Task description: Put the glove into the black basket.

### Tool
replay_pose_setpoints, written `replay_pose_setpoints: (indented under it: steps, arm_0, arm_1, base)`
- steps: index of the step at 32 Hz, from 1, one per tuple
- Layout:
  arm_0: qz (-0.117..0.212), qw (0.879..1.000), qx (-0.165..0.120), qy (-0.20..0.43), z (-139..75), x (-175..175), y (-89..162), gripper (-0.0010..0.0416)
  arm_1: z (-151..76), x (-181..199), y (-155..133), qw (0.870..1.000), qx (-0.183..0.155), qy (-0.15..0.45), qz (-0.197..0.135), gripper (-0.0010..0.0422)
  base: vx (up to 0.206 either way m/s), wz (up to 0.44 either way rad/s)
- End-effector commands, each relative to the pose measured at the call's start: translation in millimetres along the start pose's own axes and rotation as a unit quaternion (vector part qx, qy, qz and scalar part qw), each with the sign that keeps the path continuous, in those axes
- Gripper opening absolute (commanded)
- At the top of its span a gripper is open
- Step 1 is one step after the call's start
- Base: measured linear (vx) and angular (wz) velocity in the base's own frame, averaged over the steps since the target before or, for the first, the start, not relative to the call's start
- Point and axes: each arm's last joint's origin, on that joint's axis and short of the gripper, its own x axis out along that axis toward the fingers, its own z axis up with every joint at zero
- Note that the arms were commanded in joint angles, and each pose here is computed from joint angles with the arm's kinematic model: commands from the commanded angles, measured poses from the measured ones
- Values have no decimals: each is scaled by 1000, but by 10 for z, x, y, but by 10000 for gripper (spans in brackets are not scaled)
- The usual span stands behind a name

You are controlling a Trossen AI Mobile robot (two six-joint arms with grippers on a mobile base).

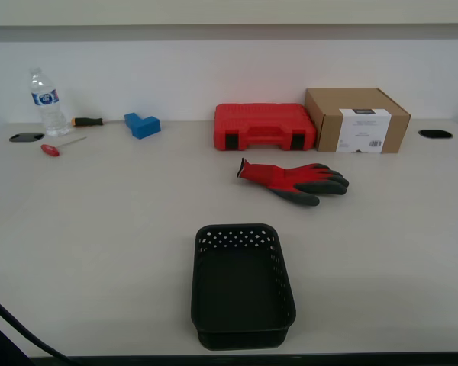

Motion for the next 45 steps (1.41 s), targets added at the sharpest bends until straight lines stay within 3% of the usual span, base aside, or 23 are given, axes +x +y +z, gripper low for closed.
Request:
replay_pose_setpoints:
  steps: [1,45]
  arm_0:
    - [0,1000,0,-2,5,1,-1,1]
    - [-3,1000,0,-2,5,1,-4,1]
  arm_1:
    - [4,0,-2,1000,0,-2,0,0]
    - [4,0,-1,1000,0,-2,0,0]
  base:
    - [0,0]
    - [0,0]
